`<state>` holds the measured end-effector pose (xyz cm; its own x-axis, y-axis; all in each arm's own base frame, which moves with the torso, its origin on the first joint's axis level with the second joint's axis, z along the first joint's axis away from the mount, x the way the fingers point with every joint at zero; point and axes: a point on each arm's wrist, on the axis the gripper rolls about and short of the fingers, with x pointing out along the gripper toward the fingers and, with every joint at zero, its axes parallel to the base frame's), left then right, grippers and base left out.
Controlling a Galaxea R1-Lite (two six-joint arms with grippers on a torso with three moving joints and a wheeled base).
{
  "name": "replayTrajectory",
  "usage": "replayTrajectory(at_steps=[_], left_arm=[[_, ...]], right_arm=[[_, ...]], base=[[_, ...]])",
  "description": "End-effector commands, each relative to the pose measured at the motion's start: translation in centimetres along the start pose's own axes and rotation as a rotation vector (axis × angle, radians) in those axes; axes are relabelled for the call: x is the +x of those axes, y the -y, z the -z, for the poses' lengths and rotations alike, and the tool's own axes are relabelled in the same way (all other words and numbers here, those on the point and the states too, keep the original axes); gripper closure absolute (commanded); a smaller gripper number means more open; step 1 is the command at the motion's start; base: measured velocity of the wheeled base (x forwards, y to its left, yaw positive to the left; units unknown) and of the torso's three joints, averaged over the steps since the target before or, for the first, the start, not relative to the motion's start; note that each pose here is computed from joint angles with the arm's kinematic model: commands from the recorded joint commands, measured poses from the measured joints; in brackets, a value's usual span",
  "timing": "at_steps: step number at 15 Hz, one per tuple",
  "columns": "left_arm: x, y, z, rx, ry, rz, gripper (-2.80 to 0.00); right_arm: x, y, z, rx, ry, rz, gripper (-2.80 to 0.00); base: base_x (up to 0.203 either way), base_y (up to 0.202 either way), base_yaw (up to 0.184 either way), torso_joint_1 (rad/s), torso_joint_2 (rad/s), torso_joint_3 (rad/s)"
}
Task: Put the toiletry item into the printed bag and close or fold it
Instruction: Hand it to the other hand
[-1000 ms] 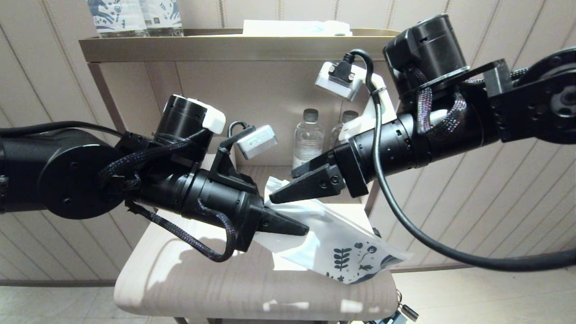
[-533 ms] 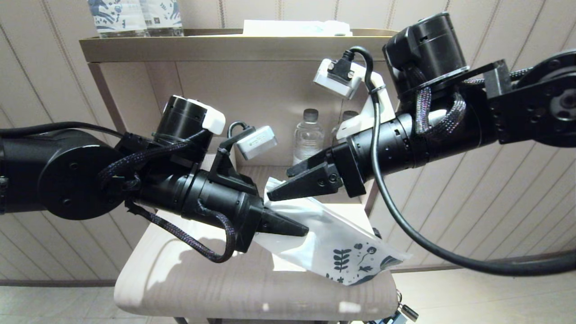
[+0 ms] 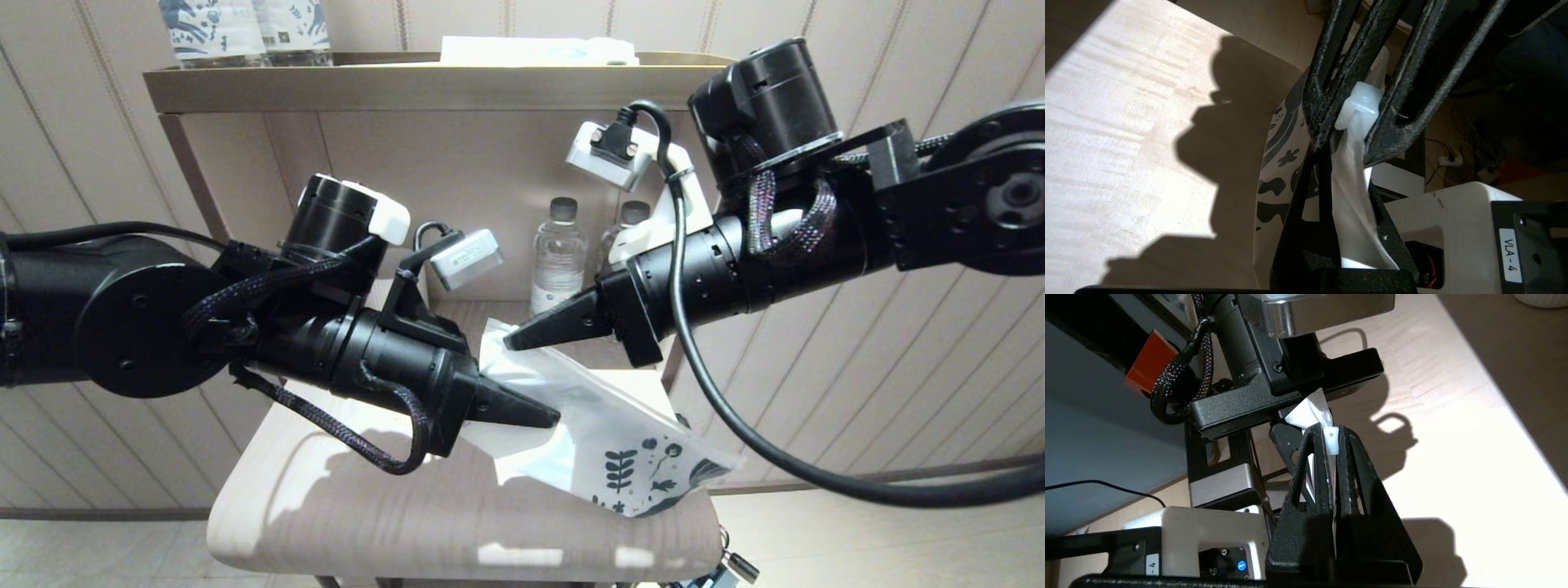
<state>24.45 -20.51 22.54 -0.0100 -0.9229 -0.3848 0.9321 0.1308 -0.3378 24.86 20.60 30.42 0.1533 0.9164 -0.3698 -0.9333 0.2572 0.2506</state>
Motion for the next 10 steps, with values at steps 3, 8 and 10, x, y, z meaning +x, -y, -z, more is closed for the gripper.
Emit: replayTrajectory(at_steps=[3,8,10], left_arm=[[0.3,-0.3,0.0,-0.001,0.001,0.004,0.00],[0.4,-0.4,0.1,-0.005,-0.002,0.005,0.00],[0.4,-0.5,0.2,-0.008,-0.004,0.005,0.00]], right_arm=[[0.1,0.0,0.0,0.001,-0.003,-0.007,0.00],[-0.7,-0.2,1.1,0.021,-0.023,0.002,0.00],[-1.1,-0.2,1.5,0.026,-0.023,0.010,0.00]], base=[[0.000,0.000,0.000,0.000,0.00,0.000],[0.000,0.000,0.000,0.000,0.00,0.000],[0.000,0.000,0.000,0.000,0.00,0.000]])
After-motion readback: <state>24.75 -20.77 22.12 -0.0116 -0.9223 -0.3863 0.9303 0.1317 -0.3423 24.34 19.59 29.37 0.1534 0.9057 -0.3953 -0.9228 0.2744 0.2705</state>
